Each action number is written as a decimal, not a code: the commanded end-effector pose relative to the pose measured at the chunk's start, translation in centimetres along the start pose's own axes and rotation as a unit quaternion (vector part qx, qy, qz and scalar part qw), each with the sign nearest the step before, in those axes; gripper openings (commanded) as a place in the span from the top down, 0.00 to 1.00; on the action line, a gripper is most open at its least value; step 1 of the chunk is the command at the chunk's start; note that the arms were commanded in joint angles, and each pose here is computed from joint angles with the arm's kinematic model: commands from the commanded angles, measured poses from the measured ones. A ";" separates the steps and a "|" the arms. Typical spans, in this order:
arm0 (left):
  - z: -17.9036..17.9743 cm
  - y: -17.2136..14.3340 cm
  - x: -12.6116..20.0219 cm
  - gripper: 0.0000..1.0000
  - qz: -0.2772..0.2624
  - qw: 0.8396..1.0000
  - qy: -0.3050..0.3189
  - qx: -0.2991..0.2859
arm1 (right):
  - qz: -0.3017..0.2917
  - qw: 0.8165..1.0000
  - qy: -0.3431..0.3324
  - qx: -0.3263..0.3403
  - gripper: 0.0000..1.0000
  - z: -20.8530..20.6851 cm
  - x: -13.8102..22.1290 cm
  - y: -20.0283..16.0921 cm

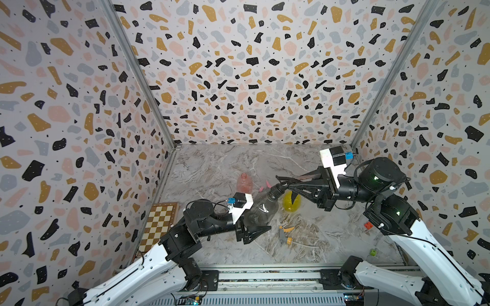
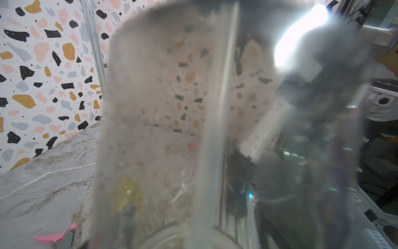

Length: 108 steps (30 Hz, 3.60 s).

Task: Attach spray nozzles to spray bottles
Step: Screw the spray nozzle on the spray bottle.

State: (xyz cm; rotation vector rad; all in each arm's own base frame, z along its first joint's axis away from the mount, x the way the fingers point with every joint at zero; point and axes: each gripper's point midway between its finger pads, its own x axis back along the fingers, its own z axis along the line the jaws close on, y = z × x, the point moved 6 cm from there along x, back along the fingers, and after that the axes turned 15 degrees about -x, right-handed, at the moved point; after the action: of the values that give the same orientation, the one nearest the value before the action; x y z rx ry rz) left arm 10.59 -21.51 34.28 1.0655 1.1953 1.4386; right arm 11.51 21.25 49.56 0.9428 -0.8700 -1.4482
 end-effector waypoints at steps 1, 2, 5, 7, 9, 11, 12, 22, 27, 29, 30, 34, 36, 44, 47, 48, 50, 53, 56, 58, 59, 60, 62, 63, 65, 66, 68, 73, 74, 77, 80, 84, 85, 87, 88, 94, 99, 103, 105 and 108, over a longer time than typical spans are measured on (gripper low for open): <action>-0.1 0.1 -0.2 1.00 -0.007 1.000 -0.006 -0.014 | 0.017 1.000 -0.010 0.000 0.92 0.0 0.0 0.2; 0.0 0.1 -0.3 1.00 -0.006 1.000 -0.006 -0.013 | 0.023 1.000 -0.012 -0.002 0.94 -0.2 -0.1 0.0; 0.1 0.1 -0.3 1.00 0.001 1.000 -0.002 -0.014 | 0.047 0.999 -0.020 -0.009 0.97 -0.7 -0.4 -0.4; 0.1 0.2 -0.3 1.00 0.006 1.000 -0.001 -0.017 | 0.063 0.998 -0.023 -0.012 0.99 -0.9 -0.6 -0.5; 0.1 0.2 -0.2 1.00 0.015 1.000 0.000 -0.019 | 0.081 0.996 -0.032 -0.015 1.00 -1.3 -0.8 -0.7; 0.1 0.2 0.0 1.00 0.019 1.000 0.001 -0.022 | 0.094 0.995 -0.041 -0.015 1.00 -1.4 -0.8 -0.8; 0.2 0.2 0.0 1.00 0.023 0.999 0.003 -0.023 | 0.099 0.994 -0.051 -0.016 1.00 -1.7 -0.7 -0.9; 0.0 1.1 0.6 1.00 0.020 0.999 0.005 -0.047 | 0.124 0.990 -0.054 -0.026 1.00 -2.2 -0.4 -2.1; 0.4 1.5 0.6 1.00 0.006 0.999 0.021 -0.047 | 0.131 0.988 -0.041 -0.066 0.96 -3.3 -1.2 -3.5; 0.5 1.6 0.5 1.00 -0.001 0.999 0.027 -0.047 | 0.127 0.988 -0.043 -0.075 0.95 -3.4 -1.3 -3.8; 0.7 1.6 0.5 1.00 -0.004 0.998 0.033 -0.045 | 0.126 0.988 -0.048 -0.079 0.94 -3.5 -1.4 -3.9; 1.3 1.8 0.1 1.00 -0.006 0.998 0.051 -0.044 | 0.131 0.984 -0.073 -0.096 0.93 -3.7 -2.1 -4.9; 1.7 1.7 0.0 1.00 -0.002 0.997 0.061 -0.044 | 0.135 0.981 -0.088 -0.110 0.91 -4.0 -2.6 -5.5; 2.1 1.0 -0.1 1.00 0.021 0.995 0.081 -0.056 | 0.138 0.967 -0.151 -0.153 0.86 -5.3 -2.8 -6.7; 2.0 0.8 0.0 1.00 0.026 0.995 0.077 -0.059 | 0.147 0.964 -0.161 -0.155 0.81 -5.5 -2.7 -6.9; 1.9 0.8 0.0 1.00 0.024 0.995 0.077 -0.059 | 0.146 0.963 -0.162 -0.156 0.78 -5.5 -2.7 -6.9; 1.9 0.8 -0.1 1.00 0.020 0.995 0.074 -0.058 | 0.138 0.965 -0.158 -0.156 0.72 -5.4 -2.7 -6.6; 1.9 0.5 -0.3 1.00 0.025 0.996 0.069 -0.054 | 0.119 0.970 -0.154 -0.146 0.65 -5.0 -2.8 -5.6; 1.9 0.4 -0.5 1.00 0.026 0.996 0.067 -0.052 | 0.104 0.974 -0.151 -0.130 0.60 -4.4 -2.7 -4.3; 1.9 0.4 -0.4 1.00 0.025 0.996 0.069 -0.052 | 0.094 0.978 -0.146 -0.119 0.54 -3.9 -2.6 -3.5; 1.9 0.3 -0.4 1.00 0.024 0.996 0.070 -0.051 | 0.088 0.979 -0.144 -0.115 0.50 -3.7 -2.5 -3.2; 1.9 0.4 -0.4 1.00 0.023 0.996 0.071 -0.051 | 0.084 0.980 -0.142 -0.112 0.48 -3.5 -2.4 -3.0; 1.9 0.4 -0.4 1.00 0.019 0.996 0.072 -0.050 | 0.079 0.982 -0.137 -0.106 0.44 -3.2 -2.3 -2.7; 1.9 0.4 -0.4 1.00 0.019 0.996 0.071 -0.049 | 0.076 0.982 -0.136 -0.104 0.41 -3.1 -2.2 -2.6; 1.9 0.4 -0.4 1.00 0.015 0.996 0.069 -0.049 | 0.068 0.985 -0.129 -0.097 0.38 -2.7 -2.1 -2.3; 1.8 0.4 -0.4 1.00 0.013 0.996 0.069 -0.049 | 0.061 0.986 -0.124 -0.092 0.36 -2.6 -2.0 -2.2; 1.8 0.4 -0.4 1.00 0.009 0.997 0.067 -0.049 | 0.047 0.990 -0.106 -0.079 0.33 -2.0 -1.8 -1.9; 1.7 0.5 -0.5 1.00 0.006 0.997 0.058 -0.046 | 0.022 0.996 -0.075 -0.051 0.27 -1.0 -1.7 -1.2; 1.7 0.5 -0.5 1.00 0.007 0.997 0.058 -0.046 | 0.020 0.996 -0.073 -0.048 0.27 -0.9 -1.7 -1.1; 1.6 0.4 -0.6 1.00 0.009 0.997 0.055 -0.045 | 0.021 0.996 -0.068 -0.045 0.27 -0.8 -2.0 -0.9; 1.7 0.4 -0.7 1.00 0.011 0.997 0.055 -0.044 | 0.018 0.997 -0.068 -0.043 0.27 -0.5 -1.9 -0.5; 1.6 0.4 -0.6 1.00 0.012 0.997 0.054 -0.046 | 0.025 0.996 -0.075 -0.045 0.36 -0.4 -1.8 -0.4; 1.6 0.4 -0.6 1.00 0.012 0.997 0.054 -0.046 | 0.028 0.995 -0.077 -0.048 0.38 -0.5 -1.9 -0.5; 1.6 0.3 -0.7 1.00 0.014 0.997 0.054 -0.047 | 0.033 0.995 -0.079 -0.050 0.44 -0.5 -1.9 -0.6; 1.6 0.3 -0.7 1.00 0.014 0.997 0.054 -0.047 | 0.034 0.995 -0.082 -0.052 0.45 -0.6 -1.8 -0.6; 1.6 0.2 -0.8 1.00 0.016 0.998 0.051 -0.045 | 0.042 0.994 -0.087 -0.058 0.56 -0.7 -1.8 -0.7; 1.5 0.1 -0.9 1.00 0.020 0.998 0.044 -0.046 | 0.062 0.991 -0.099 -0.066 0.67 -1.1 -2.2 -0.9; 1.4 0.1 -0.9 1.00 0.021 0.998 0.038 -0.048 | 0.084 0.988 -0.109 -0.071 0.73 -1.6 -2.4 -1.4; 1.4 0.1 -0.9 1.00 0.022 0.998 0.037 -0.048 | 0.097 0.987 -0.107 -0.073 0.74 -1.6 -2.5 -1.6; 1.4 0.2 -0.9 1.00 0.025 0.998 0.037 -0.049 | 0.115 0.985 -0.109 -0.070 0.75 -1.6 -2.6 -1.6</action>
State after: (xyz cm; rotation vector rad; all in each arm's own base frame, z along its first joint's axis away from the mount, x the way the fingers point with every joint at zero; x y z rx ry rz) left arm 12.64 -22.04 32.76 1.0603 1.1873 1.6191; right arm 12.75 24.08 47.71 0.5832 -0.9659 -1.4488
